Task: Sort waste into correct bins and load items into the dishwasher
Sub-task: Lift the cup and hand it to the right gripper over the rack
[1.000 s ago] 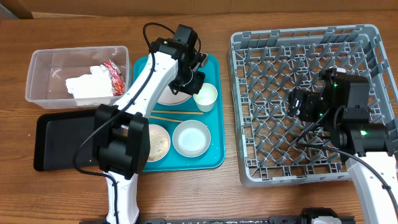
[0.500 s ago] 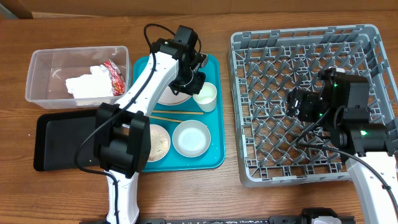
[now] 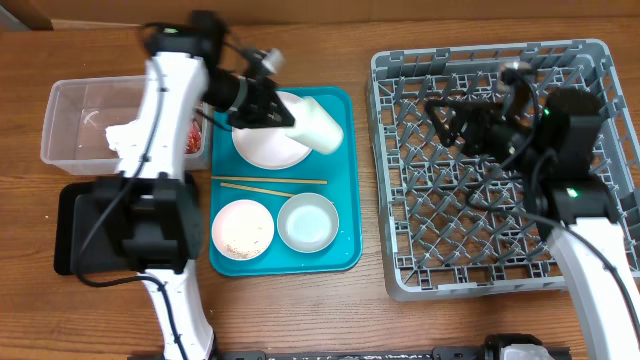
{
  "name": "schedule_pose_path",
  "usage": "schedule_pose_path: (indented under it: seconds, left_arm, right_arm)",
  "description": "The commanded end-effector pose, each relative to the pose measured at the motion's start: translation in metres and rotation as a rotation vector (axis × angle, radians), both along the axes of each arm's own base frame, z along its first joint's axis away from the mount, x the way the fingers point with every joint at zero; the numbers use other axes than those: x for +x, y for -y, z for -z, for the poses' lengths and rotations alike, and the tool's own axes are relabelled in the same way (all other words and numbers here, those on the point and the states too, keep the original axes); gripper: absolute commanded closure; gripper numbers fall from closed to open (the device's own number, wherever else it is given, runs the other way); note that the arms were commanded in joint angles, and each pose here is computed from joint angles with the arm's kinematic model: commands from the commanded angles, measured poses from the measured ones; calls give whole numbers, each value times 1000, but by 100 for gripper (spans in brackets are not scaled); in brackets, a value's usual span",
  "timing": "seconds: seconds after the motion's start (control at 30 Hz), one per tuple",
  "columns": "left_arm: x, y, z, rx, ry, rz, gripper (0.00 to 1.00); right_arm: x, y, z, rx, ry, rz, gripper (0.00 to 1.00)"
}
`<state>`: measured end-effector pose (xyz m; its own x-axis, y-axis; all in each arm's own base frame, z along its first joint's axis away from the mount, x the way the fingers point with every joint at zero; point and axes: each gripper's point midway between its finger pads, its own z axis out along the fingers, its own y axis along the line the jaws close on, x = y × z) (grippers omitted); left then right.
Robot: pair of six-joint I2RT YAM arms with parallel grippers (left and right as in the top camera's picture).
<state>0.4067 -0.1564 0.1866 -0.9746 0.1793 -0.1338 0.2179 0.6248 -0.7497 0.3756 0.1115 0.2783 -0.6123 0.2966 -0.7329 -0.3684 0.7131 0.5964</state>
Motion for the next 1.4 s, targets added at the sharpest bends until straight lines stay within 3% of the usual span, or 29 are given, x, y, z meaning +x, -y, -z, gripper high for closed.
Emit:
schedule_pose_path:
  seconds: [0.0,0.33,0.87,1.37]
  left_arm:
    - [0,4,-57,-345,84,14,96]
    - [-9,8,-79,-477,52,5,96]
    - [-32,56,-87,-523,4,105,96]
    - [-18,32,-92,-550,3,28,96]
  right_arm:
    - [-13,-48,-12,181,-30,-279,15]
    - [-20,-136,-11,312,39,-619,15]
    - [-16,-147,-17,297,98,-590,8]
    - [10,-106,-17,276,137,-490,0]
